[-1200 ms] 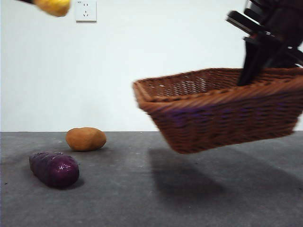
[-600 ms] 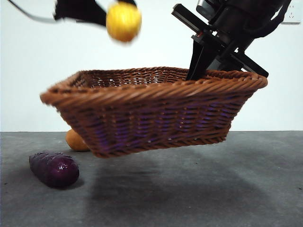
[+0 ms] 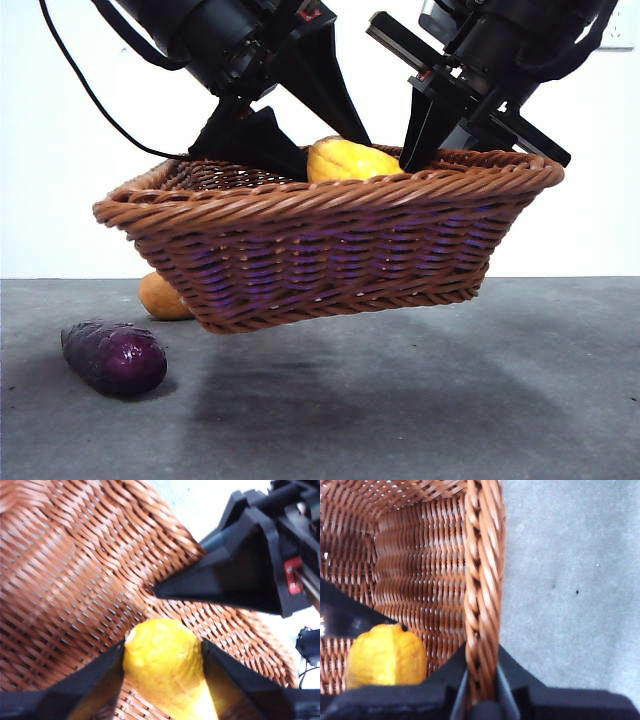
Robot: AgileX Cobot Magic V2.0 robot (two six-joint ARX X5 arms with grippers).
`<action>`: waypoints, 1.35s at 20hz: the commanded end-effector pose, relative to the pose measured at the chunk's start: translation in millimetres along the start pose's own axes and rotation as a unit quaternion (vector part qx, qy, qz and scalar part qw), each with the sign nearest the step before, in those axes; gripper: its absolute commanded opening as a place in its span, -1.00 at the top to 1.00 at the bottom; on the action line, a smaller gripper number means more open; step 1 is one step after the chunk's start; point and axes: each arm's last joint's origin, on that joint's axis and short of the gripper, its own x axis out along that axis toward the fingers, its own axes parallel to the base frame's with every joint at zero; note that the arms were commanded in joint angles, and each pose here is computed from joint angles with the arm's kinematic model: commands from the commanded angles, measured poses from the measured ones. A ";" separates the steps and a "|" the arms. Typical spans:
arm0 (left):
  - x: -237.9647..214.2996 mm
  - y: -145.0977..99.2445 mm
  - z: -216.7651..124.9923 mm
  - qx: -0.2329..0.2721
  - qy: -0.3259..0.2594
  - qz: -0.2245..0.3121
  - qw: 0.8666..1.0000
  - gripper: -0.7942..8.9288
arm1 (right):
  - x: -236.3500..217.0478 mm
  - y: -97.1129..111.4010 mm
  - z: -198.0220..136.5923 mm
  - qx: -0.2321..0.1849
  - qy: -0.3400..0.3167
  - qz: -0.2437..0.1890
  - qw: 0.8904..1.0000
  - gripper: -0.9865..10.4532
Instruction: Help me put the vegetables on the table into the basket
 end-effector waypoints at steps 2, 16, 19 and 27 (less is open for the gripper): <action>2.2 0.2 0.2 -0.004 0.000 -0.002 1.000 -0.20 | 1.3 1.1 2.3 0.004 -0.009 0.009 1.000 0.85; -135.4 40.3 5.0 0.121 -0.166 0.161 0.966 -0.20 | -24.8 -20.9 23.0 0.001 -0.027 0.001 1.000 0.85; -150.8 70.9 2.3 0.184 -0.154 0.223 0.945 -0.20 | -50.2 -18.1 36.3 -0.029 -0.029 -0.011 0.999 0.85; -117.2 140.6 48.7 0.223 -0.042 0.242 0.943 -0.20 | -93.6 3.4 61.8 -0.094 -0.060 -0.011 0.994 0.85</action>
